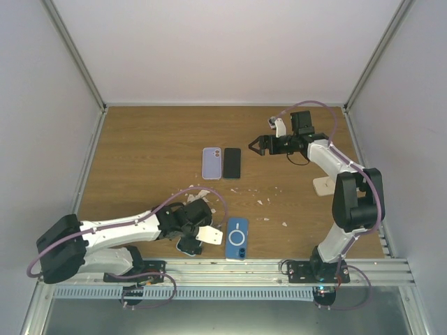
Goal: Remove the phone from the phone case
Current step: Pick up the phone at the center of the board.
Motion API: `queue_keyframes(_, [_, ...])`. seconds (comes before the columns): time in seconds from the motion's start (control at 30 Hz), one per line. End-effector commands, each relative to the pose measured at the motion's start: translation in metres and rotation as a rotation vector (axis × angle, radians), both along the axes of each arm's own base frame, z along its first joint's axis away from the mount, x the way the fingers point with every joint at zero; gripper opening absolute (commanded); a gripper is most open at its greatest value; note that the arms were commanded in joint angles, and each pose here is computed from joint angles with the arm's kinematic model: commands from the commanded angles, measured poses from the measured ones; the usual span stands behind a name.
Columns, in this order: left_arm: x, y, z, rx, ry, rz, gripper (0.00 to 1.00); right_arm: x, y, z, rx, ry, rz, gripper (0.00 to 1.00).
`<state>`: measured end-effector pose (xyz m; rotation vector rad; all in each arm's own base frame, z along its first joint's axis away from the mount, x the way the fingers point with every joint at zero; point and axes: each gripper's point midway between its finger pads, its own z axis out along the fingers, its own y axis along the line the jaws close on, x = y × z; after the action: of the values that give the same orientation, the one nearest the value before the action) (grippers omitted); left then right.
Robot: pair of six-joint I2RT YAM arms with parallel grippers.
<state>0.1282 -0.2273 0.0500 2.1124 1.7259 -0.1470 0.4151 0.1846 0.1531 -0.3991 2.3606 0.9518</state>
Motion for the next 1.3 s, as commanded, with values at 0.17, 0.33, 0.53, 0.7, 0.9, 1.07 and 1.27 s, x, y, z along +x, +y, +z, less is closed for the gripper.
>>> queue_keyframes(0.17, [0.018, 0.002, -0.023, 0.05, -0.148, -0.02, 0.99, 0.006, -0.006, 0.003, -0.007, -0.035, -0.003, 1.0])
queue_keyframes(0.33, [0.027, 0.018, -0.029, 0.092, -0.203, 0.016, 0.99, 0.006, -0.006, 0.004, -0.007, -0.032, -0.005, 1.0])
queue_keyframes(0.53, [0.043, 0.04, -0.025, 0.119, -0.246, 0.078, 0.99, 0.006, -0.007, 0.001, -0.002, -0.022, -0.007, 1.0])
queue_keyframes(0.7, [0.048, 0.063, -0.025, 0.135, -0.226, 0.128, 0.99, 0.006, -0.006, 0.0, -0.001, -0.022, -0.004, 1.0])
queue_keyframes(0.9, [0.069, 0.095, -0.027, 0.135, -0.132, 0.269, 0.99, 0.006, -0.006, 0.0, 0.006, -0.02, 0.0, 1.0])
queue_keyframes(1.07, [0.088, 0.097, 0.002, -0.013, -0.018, 0.327, 0.99, 0.005, -0.005, 0.001, 0.007, -0.023, 0.002, 1.0])
queue_keyframes(1.27, [0.083, 0.115, 0.043, -0.122, 0.024, 0.151, 0.99, 0.002, -0.006, 0.003, 0.009, -0.029, 0.003, 1.0])
